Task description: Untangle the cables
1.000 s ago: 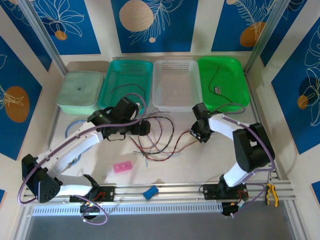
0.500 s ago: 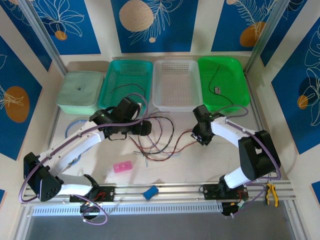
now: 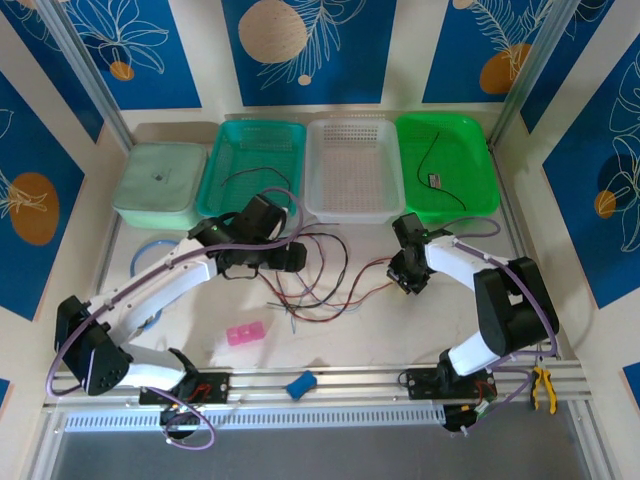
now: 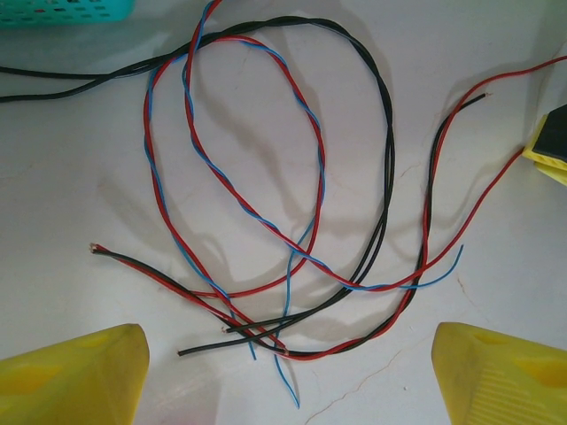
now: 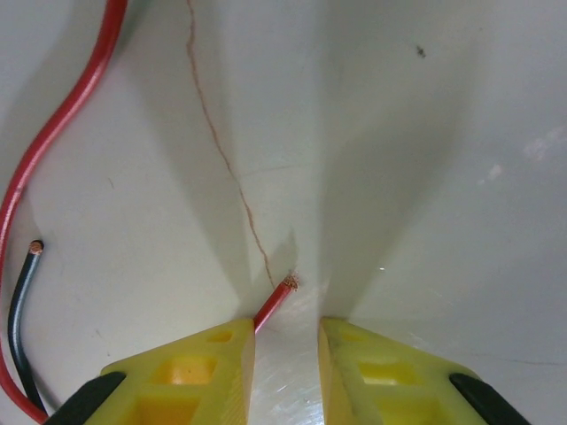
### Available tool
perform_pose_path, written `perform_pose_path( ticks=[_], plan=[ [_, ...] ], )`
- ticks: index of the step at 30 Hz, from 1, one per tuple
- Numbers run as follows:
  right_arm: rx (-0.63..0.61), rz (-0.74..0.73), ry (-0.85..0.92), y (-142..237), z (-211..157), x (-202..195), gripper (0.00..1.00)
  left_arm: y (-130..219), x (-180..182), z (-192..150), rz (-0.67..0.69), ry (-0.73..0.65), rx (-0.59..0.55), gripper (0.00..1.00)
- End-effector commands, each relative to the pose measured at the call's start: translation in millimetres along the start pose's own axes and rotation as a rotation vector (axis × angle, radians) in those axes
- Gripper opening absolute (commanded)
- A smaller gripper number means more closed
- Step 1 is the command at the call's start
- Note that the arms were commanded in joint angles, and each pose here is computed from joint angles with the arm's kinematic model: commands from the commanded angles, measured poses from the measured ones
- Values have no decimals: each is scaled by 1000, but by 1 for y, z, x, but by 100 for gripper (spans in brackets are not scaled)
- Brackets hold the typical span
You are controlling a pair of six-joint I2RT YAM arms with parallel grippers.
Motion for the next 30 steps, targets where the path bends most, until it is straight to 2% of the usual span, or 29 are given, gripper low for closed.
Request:
perform_pose_path(
  ticks=[1, 11, 30],
  plan=[
    [30, 1, 1, 0, -2, 4, 26, 0, -9, 9, -30, -34, -24, 83],
    [41, 53, 15, 16, -14, 6, 26, -8, -13, 14, -49, -63, 0, 83],
    [74, -25, 20, -10, -13, 20, 25, -9, -16, 19, -48, -70, 1, 83]
  ],
)
Point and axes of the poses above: each hand's point on the last joint's axis, 136 mm out from that joint toward the fingers, its own y axis back along the fingers, its own x axis along the line the jaws close on, z = x × y, the point moved 9 cm from there along y, back along the fingers, and after that the axes turned 10 degrees about -y, right-handed, at the moved point
